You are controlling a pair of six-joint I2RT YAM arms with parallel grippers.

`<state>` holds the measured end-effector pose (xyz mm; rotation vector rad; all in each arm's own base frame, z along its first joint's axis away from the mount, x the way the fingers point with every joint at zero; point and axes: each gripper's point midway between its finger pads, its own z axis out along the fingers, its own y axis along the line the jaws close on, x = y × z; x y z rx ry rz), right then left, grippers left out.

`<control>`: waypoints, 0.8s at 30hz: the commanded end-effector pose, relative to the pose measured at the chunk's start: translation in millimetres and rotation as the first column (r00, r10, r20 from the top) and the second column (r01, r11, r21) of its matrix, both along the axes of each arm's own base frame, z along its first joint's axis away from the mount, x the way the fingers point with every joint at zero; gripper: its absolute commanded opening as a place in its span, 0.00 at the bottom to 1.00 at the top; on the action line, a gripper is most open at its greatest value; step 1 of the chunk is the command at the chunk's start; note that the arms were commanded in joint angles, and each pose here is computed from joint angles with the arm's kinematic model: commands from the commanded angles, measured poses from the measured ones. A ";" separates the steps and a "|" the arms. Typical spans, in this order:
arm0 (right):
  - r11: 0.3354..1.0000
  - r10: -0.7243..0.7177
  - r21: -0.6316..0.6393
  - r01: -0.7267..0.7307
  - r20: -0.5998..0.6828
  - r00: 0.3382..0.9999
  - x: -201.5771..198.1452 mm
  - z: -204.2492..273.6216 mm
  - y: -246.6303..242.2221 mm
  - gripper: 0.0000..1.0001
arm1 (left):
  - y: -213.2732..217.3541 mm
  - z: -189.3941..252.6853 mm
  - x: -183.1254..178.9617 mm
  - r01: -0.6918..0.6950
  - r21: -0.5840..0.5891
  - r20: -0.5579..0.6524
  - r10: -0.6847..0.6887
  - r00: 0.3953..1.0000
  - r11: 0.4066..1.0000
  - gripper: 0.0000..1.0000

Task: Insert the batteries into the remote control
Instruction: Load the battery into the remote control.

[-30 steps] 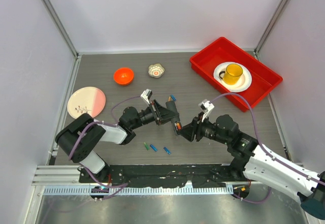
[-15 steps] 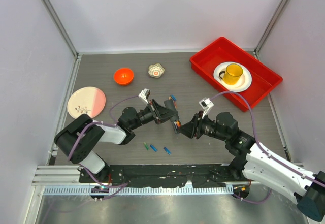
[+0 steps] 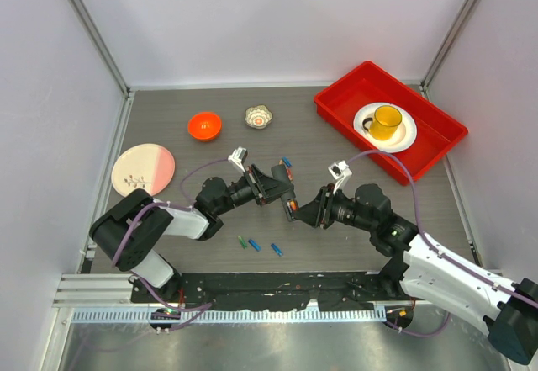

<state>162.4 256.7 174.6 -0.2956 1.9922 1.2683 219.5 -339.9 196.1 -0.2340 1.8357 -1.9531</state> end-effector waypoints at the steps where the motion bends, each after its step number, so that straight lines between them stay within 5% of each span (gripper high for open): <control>1: 0.998 -0.050 0.041 0.048 0.036 0.998 14.2 10.9 0.3 0.01 | 5.0 69.9 -38.7 0.140 -0.189 0.237 -0.093 0.967 0.972 0.00; 3: 0.998 -0.041 0.047 0.040 0.036 0.998 12.7 12.8 0.5 0.01 | 5.4 68.4 -38.2 0.134 -0.186 0.236 -0.088 0.968 0.973 0.00; 6: 0.998 -0.026 0.055 0.025 0.028 0.999 10.5 15.7 1.2 0.21 | 6.5 64.9 -35.5 0.115 -0.181 0.233 -0.071 0.970 0.977 0.00; 9: 0.997 -0.022 0.070 0.020 0.021 1.000 9.2 20.6 1.6 0.29 | 5.7 60.7 -34.7 0.111 -0.174 0.226 -0.070 0.972 0.979 0.00; 24: 0.991 -0.015 0.135 0.014 0.003 1.000 9.5 38.9 6.1 0.41 | 5.6 58.4 -34.0 0.106 -0.168 0.227 -0.066 0.972 0.980 0.00</control>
